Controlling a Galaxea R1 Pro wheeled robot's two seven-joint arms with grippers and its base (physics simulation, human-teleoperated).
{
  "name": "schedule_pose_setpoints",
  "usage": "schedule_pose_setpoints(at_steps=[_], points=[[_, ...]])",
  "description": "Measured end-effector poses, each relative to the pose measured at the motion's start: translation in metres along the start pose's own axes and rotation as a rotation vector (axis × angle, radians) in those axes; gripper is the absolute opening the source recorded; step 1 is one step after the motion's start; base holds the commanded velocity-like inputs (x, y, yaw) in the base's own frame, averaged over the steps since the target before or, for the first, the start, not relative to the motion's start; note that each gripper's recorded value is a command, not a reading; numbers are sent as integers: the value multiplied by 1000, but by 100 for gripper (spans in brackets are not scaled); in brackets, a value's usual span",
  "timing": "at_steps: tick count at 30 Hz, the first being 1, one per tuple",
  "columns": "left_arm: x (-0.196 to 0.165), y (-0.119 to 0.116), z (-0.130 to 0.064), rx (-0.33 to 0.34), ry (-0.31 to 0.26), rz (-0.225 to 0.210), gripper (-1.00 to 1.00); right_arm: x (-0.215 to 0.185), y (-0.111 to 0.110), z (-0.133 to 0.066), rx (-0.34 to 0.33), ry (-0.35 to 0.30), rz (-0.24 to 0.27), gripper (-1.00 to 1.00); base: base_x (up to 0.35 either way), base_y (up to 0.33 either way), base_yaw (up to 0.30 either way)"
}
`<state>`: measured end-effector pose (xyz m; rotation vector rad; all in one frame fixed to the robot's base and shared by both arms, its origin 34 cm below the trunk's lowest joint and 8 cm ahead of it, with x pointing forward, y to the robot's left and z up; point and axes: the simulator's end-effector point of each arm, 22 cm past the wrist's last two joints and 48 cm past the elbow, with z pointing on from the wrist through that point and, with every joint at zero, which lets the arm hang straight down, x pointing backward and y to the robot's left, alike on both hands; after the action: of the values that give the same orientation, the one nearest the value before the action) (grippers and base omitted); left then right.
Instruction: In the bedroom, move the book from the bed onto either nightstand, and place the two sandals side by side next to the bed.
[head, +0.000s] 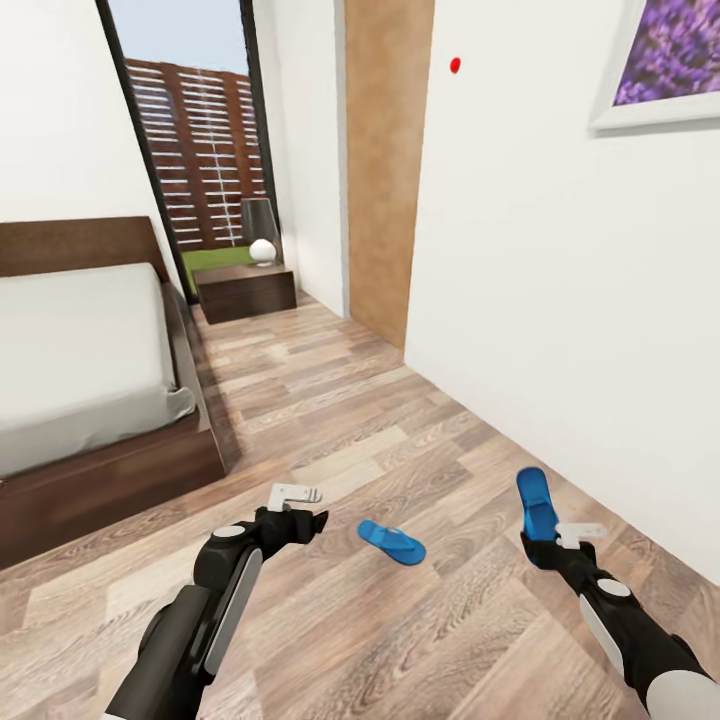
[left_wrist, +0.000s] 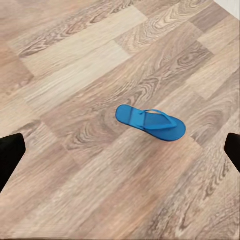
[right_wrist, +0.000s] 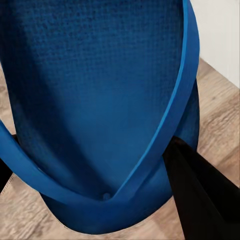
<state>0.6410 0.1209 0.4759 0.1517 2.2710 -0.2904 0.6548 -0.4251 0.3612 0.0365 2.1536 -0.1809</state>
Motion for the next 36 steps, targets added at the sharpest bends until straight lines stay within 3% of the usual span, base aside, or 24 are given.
schedule_pose_setpoints(at_steps=[5,9,11,12,15,19,21,36], points=[[2,-1,1,3,5,-4,100,-9,2,0,-9,-17,-10,-100,38,-283,282],[0,0,6,-1,-33,-4,100,-44,7,-1,-20,-85,-23,-100,153,-284,282],[-5,-2,8,2,-62,-5,100,-64,17,-3,-42,-124,-46,-100,140,-278,271],[-3,-7,10,11,-63,-9,100,-75,36,-4,-82,-142,-83,-100,53,-296,245],[-1,-10,14,16,-73,-17,100,-90,47,-7,-101,-160,-102,-100,22,-303,220],[40,-12,37,39,-34,-101,100,-97,59,-9,-122,-158,-124,-100,3,-317,183],[56,-9,45,36,-21,-122,100,-97,65,-10,-132,-158,-133,-100,56,-330,53],[54,-8,45,35,-24,-119,100,-95,65,-10,-131,-155,-135,-100,216,-273,144]])
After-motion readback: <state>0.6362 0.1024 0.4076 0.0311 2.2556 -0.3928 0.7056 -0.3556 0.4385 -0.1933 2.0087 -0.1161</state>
